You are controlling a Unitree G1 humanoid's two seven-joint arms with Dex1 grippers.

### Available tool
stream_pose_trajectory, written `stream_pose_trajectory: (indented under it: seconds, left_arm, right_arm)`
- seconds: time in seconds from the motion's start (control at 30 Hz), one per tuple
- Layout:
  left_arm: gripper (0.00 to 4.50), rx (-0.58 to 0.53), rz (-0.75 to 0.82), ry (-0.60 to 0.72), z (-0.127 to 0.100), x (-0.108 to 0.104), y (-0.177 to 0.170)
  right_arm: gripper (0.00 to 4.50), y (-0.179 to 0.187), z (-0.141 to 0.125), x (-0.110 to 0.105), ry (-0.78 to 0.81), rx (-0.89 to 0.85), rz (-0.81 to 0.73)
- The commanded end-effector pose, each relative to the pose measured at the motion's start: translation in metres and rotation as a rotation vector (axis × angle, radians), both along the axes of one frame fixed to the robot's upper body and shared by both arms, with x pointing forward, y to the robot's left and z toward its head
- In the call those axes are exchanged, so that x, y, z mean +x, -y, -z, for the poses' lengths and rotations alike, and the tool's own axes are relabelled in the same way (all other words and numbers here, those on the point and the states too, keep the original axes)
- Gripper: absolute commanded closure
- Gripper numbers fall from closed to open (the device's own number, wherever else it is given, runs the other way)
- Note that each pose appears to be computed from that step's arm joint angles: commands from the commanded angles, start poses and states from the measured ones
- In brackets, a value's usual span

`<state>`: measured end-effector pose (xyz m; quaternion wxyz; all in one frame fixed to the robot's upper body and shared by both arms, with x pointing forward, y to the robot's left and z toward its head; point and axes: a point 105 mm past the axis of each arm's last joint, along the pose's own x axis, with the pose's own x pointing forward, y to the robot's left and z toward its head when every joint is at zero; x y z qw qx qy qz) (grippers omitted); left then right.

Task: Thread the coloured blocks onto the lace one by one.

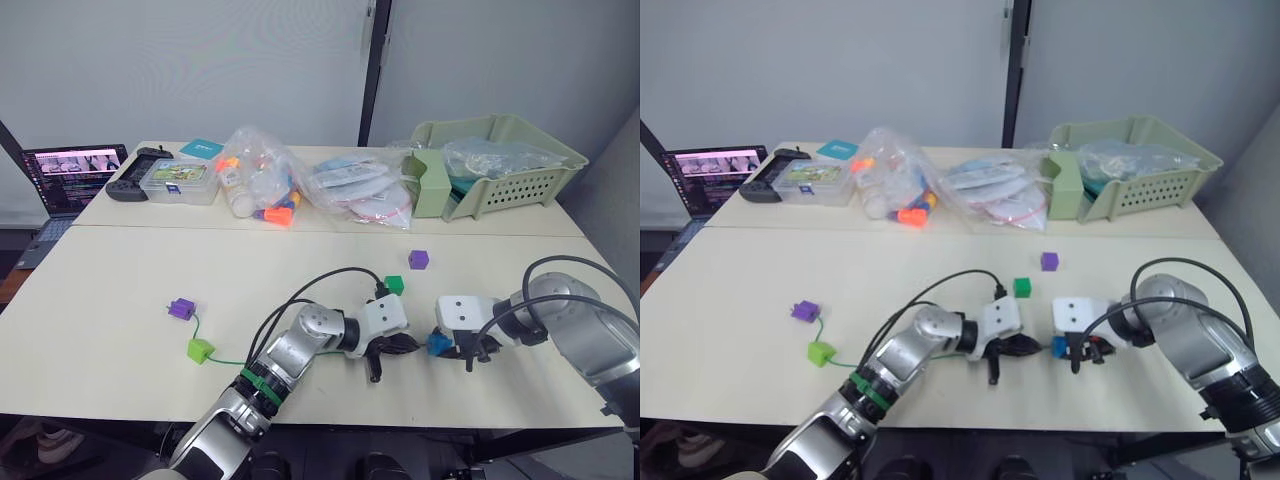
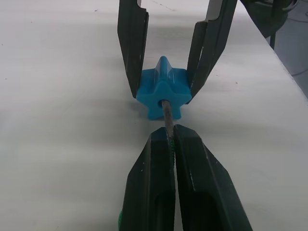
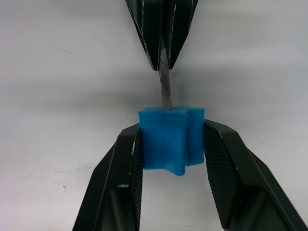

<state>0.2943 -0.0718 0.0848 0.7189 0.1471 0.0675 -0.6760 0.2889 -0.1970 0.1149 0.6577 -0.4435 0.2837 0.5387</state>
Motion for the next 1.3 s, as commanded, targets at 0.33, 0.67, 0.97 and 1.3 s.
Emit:
stream_pose_trajectory:
  seconds: [0.33,0.67,0.97,1.3]
  left_arm:
    - [3.8,-0.067,0.045,0.05,-0.013,0.002,0.027]
    - [1.57,0.01,0.067,0.08,-0.007,0.004,-0.001]
    - [2.43,0.036,0.055,0.071,-0.002,0.005,-0.008]
    - [4.5,0.039,0.046,0.064,-0.006,0.013,-0.004]
  right_arm:
    - [3.19,-0.004,-0.009,0.002,0.044,0.033,0.021]
    - [3.19,-0.006,-0.005,0.005,0.052,0.045,0.033]
    - [3.19,-0.013,-0.002,0.006,0.063,0.068,0.038]
    - [3.19,-0.014,-0.001,0.006,0.07,0.086,0.059]
